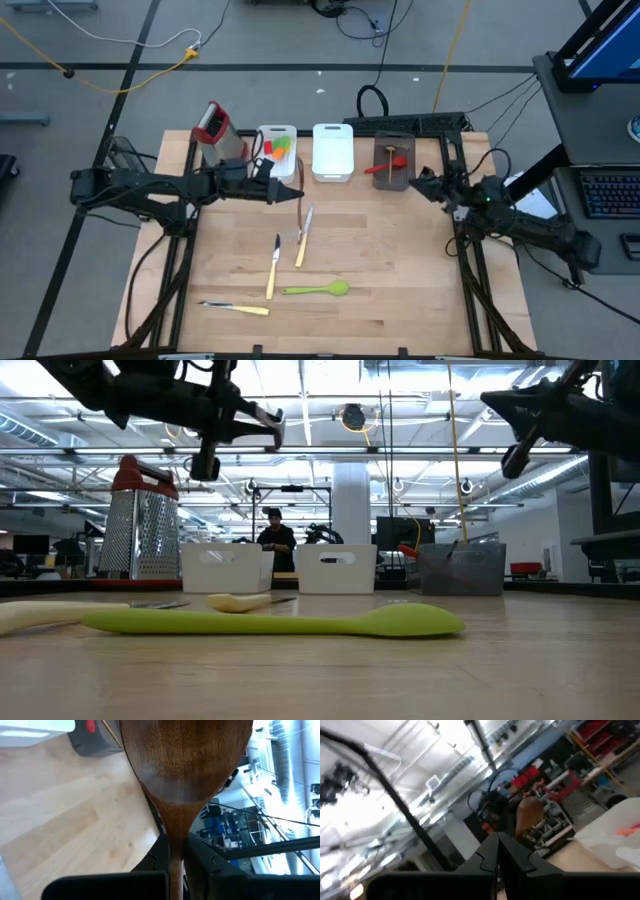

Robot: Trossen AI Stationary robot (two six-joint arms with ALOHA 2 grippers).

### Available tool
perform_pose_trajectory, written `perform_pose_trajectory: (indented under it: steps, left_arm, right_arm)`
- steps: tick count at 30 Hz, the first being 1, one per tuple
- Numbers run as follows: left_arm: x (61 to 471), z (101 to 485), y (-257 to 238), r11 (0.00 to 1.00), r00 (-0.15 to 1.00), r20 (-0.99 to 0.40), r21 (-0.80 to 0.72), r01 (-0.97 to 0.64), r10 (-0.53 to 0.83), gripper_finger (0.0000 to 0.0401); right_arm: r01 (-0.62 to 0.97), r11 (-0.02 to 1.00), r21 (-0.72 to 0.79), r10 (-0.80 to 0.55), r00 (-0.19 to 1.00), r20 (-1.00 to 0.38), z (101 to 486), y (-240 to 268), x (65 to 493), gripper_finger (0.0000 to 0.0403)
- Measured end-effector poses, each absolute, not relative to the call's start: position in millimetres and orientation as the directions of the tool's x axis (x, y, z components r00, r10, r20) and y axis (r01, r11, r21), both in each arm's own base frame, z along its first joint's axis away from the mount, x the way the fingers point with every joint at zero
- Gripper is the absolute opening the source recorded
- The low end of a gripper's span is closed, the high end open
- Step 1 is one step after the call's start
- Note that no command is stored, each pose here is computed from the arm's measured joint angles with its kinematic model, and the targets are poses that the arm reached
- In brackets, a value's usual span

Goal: Pick & Place Kitchen Items
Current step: Put the brown serving spoon into the black bin

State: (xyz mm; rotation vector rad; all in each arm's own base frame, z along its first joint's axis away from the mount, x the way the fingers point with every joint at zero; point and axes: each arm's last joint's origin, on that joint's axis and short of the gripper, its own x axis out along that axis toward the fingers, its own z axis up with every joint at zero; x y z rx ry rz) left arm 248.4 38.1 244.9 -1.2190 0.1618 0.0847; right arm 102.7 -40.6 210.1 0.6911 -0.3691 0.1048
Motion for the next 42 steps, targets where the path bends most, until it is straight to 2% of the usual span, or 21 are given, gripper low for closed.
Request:
perform_pose_trajectory:
  steps: [5, 10, 20, 31, 37, 42]
  left_arm:
    - [267.3, 248.0, 34.6, 0.353, 0.984, -0.177, -0.922, -0.161, -0.015, 0.0017]
    - [290.4, 261.5, 34.2, 0.422, 0.988, -0.155, -0.896, -0.138, -0.006, 0.0017]
    - [329.0, 295.5, 38.6, 0.564, 0.997, -0.075, -0.823, -0.061, -0.001, 0.0017]
    - [341.9, 317.7, 31.7, 0.693, 0.992, -0.109, -0.712, -0.118, 0.057, 0.0017]
    - [342.9, 316.8, 25.7, 0.698, 0.991, -0.113, -0.704, -0.134, 0.076, 0.0017]
    - [342.7, 314.0, 23.6, 0.700, 0.983, -0.140, -0.691, -0.182, 0.117, 0.0017]
  right_arm:
    - [-0.226, 0.792, 0.567, 0.037, 0.945, 0.325, 224.2, -38.0, 118.0, 0.0004]
    - [-0.238, 0.803, 0.546, 0.106, 0.959, 0.262, 236.3, -35.2, 140.7, 0.0016]
    - [-0.272, 0.822, 0.500, 0.221, 0.962, 0.160, 251.5, -26.6, 192.8, 0.0123]
    - [-0.239, 0.862, 0.446, 0.224, 0.971, 0.086, 250.8, -22.3, 230.9, 0.0221]
    - [-0.163, 0.898, 0.410, 0.139, 0.986, 0.088, 253.3, -23.1, 240.4, 0.0238]
    - [-0.174, 0.896, 0.409, 0.144, 0.984, 0.103, 257.7, -21.2, 246.3, 0.0242]
